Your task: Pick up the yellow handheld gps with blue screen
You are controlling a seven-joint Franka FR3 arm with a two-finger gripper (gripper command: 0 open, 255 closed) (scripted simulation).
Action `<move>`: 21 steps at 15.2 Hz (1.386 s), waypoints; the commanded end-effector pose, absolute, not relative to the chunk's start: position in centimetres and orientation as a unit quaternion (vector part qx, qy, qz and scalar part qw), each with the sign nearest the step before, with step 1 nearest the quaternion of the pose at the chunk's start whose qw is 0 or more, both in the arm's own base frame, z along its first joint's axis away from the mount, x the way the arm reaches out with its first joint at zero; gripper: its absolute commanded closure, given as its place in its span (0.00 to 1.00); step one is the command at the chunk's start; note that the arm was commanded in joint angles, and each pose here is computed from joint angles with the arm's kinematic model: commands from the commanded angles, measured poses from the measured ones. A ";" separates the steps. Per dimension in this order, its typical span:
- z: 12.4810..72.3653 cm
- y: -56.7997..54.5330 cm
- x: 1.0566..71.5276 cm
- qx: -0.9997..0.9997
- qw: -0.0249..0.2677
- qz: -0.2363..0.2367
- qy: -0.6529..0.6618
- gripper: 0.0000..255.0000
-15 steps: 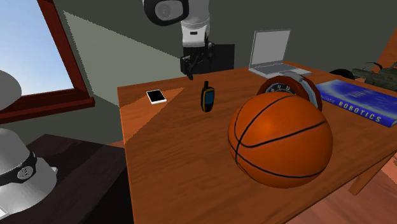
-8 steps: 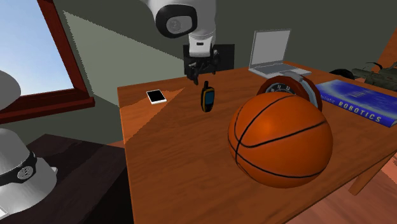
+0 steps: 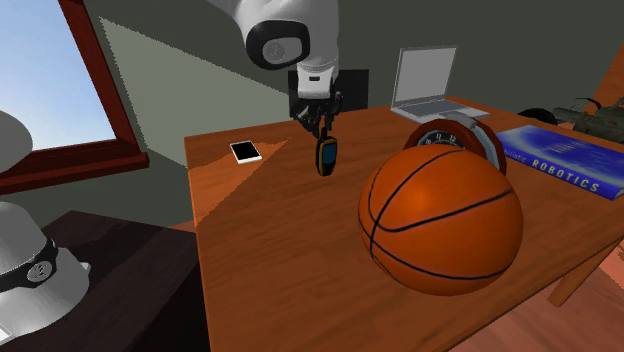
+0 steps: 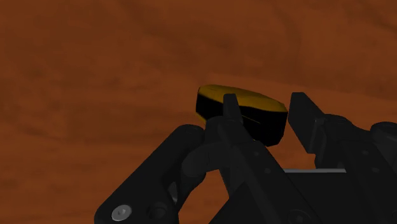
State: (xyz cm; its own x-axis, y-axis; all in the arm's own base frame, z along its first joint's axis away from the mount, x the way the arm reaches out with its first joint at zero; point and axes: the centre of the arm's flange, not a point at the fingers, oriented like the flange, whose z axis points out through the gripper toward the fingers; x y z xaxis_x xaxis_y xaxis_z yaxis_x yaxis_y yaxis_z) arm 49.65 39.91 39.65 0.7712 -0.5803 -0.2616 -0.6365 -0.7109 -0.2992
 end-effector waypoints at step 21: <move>47.5 39.9 49.7 -0.922 0.188 0.075 0.330 1.00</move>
